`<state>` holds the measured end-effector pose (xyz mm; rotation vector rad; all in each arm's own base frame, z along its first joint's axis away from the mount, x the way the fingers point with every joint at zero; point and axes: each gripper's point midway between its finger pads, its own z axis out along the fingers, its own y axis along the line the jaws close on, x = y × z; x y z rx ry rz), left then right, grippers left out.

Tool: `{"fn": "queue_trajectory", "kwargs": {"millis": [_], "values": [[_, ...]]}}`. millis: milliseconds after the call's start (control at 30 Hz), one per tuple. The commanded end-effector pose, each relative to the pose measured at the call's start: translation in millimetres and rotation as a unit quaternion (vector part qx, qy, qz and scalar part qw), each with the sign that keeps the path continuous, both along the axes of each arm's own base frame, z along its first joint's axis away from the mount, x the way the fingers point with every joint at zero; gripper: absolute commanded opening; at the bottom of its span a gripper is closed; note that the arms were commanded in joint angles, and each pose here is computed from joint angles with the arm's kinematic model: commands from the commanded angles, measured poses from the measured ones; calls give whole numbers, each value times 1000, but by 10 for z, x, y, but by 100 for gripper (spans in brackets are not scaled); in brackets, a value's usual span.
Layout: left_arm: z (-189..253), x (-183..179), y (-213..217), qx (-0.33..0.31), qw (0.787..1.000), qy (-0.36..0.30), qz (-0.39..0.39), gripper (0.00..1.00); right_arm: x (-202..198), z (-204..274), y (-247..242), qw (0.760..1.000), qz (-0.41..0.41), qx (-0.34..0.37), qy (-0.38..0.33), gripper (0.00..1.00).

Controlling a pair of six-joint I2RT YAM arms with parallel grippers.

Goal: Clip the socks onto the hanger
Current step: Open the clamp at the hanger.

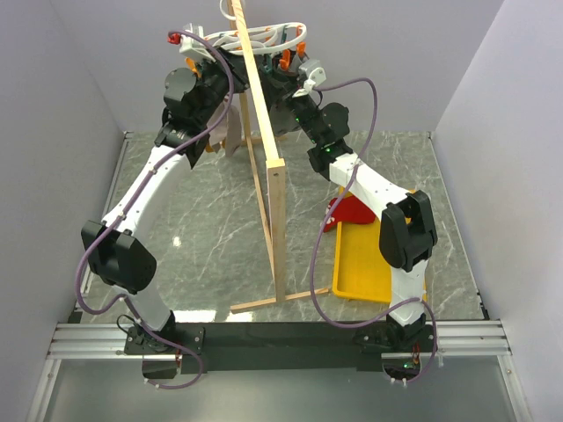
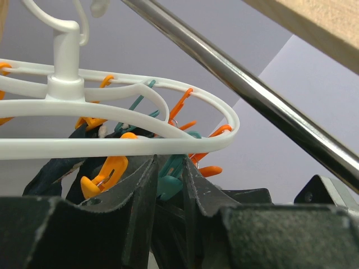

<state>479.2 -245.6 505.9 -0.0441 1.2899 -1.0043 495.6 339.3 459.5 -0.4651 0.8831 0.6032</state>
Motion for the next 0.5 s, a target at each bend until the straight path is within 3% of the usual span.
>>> {"fn": "queue_trajectory", "kwargs": {"millis": [0, 133, 267, 467], "values": [[410, -269, 116, -20, 999, -50, -6, 30, -168, 399, -21, 999, 11, 26, -46, 23], [403, -273, 131, -12, 998, -54, -3, 36, -224, 430, -17, 999, 21, 22, -38, 12], [334, -294, 132, 16, 998, -59, 1, 50, -263, 411, -45, 1000, 19, 9, 1, 12], [263, -366, 108, 36, 998, -53, 2, 62, -369, 344, -143, 999, 3, -9, 42, 12]]}}
